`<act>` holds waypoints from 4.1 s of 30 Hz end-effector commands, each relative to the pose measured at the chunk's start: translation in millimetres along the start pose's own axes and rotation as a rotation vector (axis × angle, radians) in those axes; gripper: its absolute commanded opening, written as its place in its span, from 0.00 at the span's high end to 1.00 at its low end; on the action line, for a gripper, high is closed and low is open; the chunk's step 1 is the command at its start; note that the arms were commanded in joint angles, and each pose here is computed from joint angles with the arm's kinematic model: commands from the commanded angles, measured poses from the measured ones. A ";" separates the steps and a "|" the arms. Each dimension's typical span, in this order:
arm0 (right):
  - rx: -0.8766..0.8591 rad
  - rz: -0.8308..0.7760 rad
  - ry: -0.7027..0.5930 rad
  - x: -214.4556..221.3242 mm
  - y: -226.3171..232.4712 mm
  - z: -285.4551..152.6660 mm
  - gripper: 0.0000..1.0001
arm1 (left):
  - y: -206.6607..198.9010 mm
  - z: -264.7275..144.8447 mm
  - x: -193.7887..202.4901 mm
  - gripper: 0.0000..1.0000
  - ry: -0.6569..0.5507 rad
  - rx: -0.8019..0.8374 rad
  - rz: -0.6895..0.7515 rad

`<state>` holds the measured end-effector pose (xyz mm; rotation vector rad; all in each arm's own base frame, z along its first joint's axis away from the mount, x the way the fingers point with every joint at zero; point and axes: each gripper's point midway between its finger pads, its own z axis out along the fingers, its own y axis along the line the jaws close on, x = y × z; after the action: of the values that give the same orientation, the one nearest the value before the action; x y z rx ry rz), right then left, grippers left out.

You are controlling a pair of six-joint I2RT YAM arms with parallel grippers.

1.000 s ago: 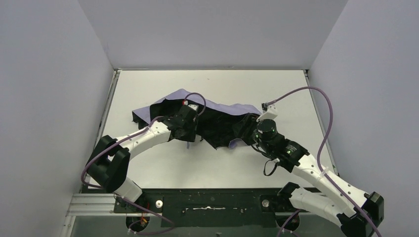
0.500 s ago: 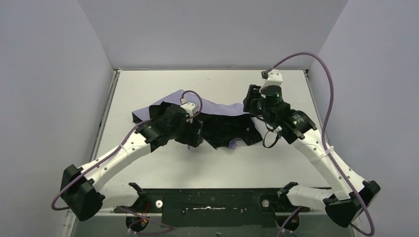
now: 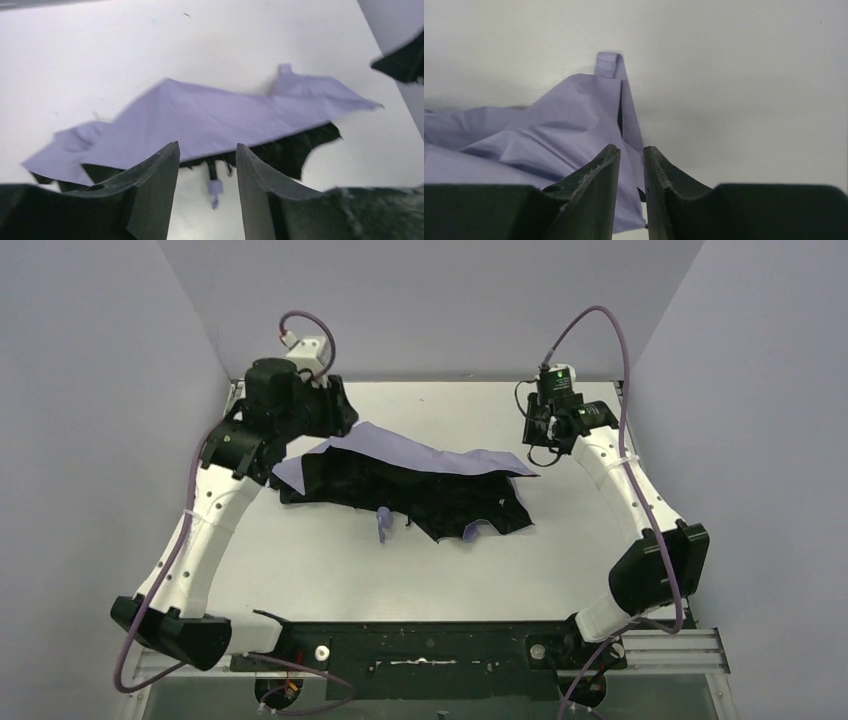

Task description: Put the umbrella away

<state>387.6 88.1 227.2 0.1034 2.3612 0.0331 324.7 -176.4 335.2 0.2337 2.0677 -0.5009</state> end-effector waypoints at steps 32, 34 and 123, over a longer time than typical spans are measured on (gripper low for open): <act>0.029 -0.064 0.512 120.5 -50.7 92.6 1.00 | 389.2 89.3 110.0 1.00 0.601 -0.860 -0.225; 0.016 -0.067 0.516 123.7 -45.7 92.1 1.00 | 387.3 97.7 120.4 1.00 0.619 -0.827 -0.242; -0.861 -0.178 0.335 201.6 255.5 6.9 0.97 | 36.9 210.0 214.1 1.00 0.678 0.070 0.113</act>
<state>263.7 332.0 29.7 -0.3981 2.7291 0.8244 371.7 -233.2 21.6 0.4991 2.7578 -0.4500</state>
